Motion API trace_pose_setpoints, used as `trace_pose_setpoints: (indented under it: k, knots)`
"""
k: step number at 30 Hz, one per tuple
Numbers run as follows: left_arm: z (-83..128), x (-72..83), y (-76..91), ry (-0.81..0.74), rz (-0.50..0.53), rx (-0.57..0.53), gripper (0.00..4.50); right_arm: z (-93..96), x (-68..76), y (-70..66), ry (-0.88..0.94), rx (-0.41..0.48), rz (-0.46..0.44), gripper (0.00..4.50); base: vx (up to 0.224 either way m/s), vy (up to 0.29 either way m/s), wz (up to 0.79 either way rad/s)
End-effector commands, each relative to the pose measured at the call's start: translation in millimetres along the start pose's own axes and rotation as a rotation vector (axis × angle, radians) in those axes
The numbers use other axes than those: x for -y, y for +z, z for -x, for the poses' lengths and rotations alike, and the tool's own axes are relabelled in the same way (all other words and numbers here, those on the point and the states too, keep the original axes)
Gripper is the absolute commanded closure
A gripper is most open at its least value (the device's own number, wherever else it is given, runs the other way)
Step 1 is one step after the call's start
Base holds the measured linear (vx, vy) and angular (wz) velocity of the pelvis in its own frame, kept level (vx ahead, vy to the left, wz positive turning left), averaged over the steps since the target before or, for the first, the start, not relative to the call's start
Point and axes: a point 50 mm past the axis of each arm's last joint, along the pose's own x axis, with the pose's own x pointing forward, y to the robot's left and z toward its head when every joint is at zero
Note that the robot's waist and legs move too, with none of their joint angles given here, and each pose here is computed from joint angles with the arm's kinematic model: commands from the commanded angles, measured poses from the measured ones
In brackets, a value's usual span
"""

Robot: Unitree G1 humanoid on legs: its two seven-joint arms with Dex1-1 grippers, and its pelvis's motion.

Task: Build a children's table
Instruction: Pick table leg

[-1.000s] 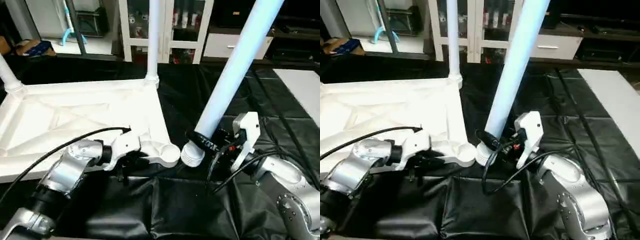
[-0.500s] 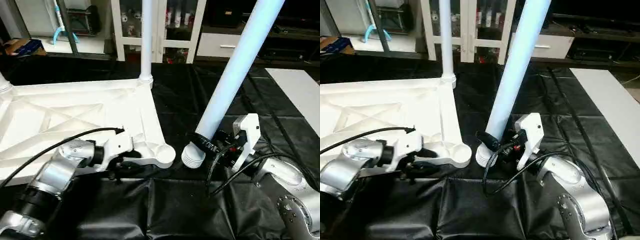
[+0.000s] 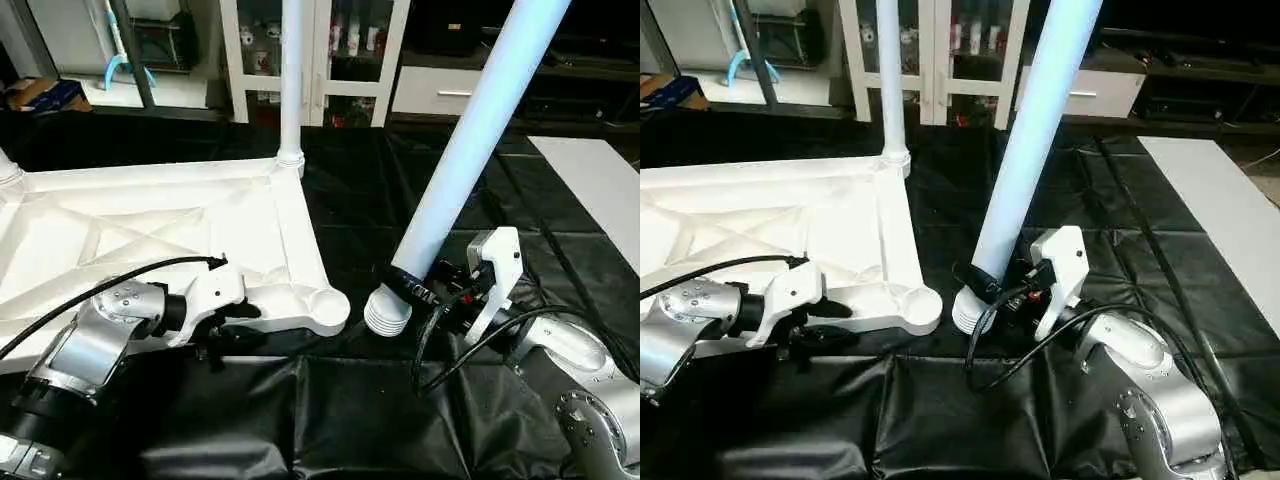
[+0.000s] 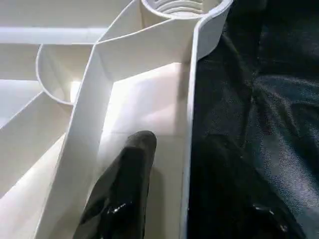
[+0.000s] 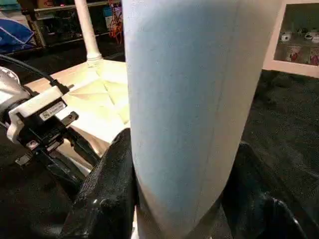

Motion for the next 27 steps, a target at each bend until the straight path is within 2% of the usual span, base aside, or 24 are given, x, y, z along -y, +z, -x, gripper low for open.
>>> trace_pose_setpoints:
  k: [1,3,5,8,10,19,21,24,27]
  knots:
    - [-5.8,1.3,-1.5,0.018,0.012,0.005,2.81,-0.8,-1.1,5.5,0.009,0.015,0.015,2.69,0.0,0.0,0.0]
    - [-9.9,1.9,-1.0,0.018,0.006,0.009,2.92,-1.5,-0.7,5.8,0.011,0.016,0.015,2.69,0.0,0.0,0.0]
    - [-13.1,3.6,-0.7,0.011,0.006,0.013,3.22,-1.9,-0.4,6.2,0.011,0.018,0.016,2.69,0.0,0.0,0.0]
    - [-15.9,5.6,-1.4,0.001,0.002,0.01,3.29,-2.3,-0.2,6.7,0.01,0.02,0.017,2.69,0.0,0.0,0.0]
    - [-17.6,6.9,-3.5,-0.008,-0.006,-0.006,3.6,-2.5,-0.3,7.0,0.01,0.021,0.017,2.69,0.0,0.0,0.0]
    - [-16.8,8.5,-14.5,-0.047,-0.04,-0.106,4.05,-3.2,0.0,8.6,0.009,0.027,0.021,2.69,0.0,0.0,0.0]
    - [-18.3,7.0,-13.6,-0.044,-0.043,-0.105,4.37,-4.0,0.4,9.3,0.011,0.029,0.023,2.69,0.0,0.0,0.0]
    - [-20.9,4.4,-11.8,-0.037,-0.045,-0.1,4.44,-6.5,1.4,12.0,0.012,0.037,0.029,2.69,0.0,0.0,0.0]
    - [-22.5,3.9,-10.2,-0.052,-0.04,-0.1,4.44,-16.4,6.7,20.6,0.001,0.074,0.029,2.69,0.0,0.0,0.0]
